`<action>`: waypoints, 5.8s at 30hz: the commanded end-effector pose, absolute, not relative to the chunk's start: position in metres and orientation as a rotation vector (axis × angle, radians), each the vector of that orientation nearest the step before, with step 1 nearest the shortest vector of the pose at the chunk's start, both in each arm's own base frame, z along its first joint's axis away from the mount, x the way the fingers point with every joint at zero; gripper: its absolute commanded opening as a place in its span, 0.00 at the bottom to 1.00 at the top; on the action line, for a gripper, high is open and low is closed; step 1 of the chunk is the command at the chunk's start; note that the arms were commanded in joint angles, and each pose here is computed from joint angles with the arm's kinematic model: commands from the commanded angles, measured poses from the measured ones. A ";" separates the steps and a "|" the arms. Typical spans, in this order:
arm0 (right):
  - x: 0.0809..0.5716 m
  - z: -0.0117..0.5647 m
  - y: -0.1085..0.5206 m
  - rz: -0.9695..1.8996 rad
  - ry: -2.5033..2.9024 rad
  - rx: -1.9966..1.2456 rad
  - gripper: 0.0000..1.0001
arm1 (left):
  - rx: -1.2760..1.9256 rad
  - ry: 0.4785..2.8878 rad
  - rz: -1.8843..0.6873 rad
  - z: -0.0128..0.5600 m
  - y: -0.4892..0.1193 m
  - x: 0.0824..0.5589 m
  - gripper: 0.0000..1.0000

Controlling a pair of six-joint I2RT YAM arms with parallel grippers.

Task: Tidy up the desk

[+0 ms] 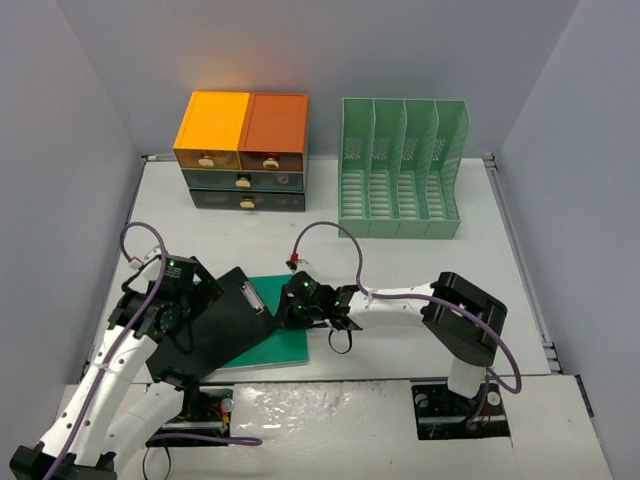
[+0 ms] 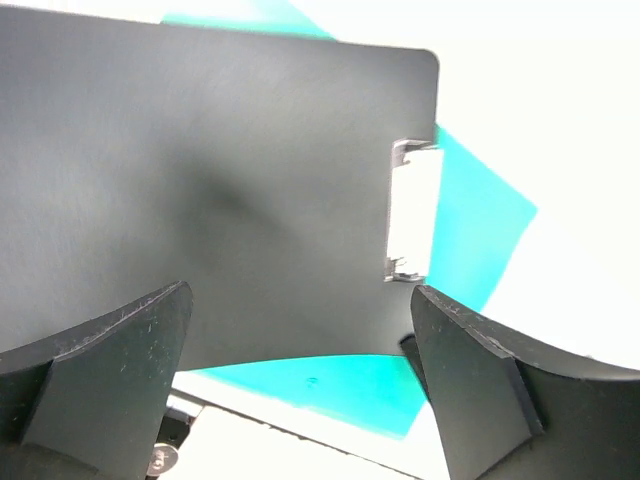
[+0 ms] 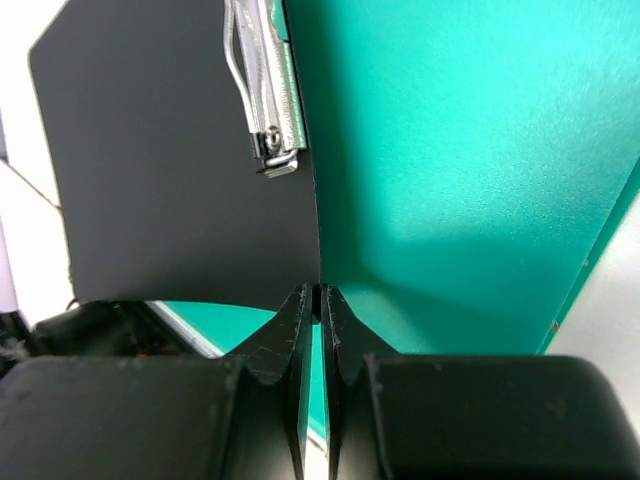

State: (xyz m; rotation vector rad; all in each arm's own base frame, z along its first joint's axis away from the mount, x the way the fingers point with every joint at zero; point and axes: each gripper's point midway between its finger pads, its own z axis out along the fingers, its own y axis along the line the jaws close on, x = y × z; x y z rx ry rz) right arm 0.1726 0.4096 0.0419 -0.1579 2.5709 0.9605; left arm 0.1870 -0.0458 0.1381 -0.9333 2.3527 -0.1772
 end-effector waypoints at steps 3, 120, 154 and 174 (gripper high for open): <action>0.207 0.124 0.407 1.012 2.379 -0.137 0.00 | -0.621 2.342 -0.153 0.191 -0.047 0.205 0.89; 0.220 0.250 0.353 0.793 2.142 -0.146 0.00 | -0.183 2.721 0.210 0.209 -0.232 0.292 0.30; 0.226 0.294 0.340 0.806 2.038 -0.095 0.00 | -0.148 2.683 0.232 0.249 -0.217 0.286 0.00; 0.230 0.290 0.311 0.692 2.043 -0.017 0.51 | -0.121 2.604 0.098 0.270 -0.231 0.306 0.00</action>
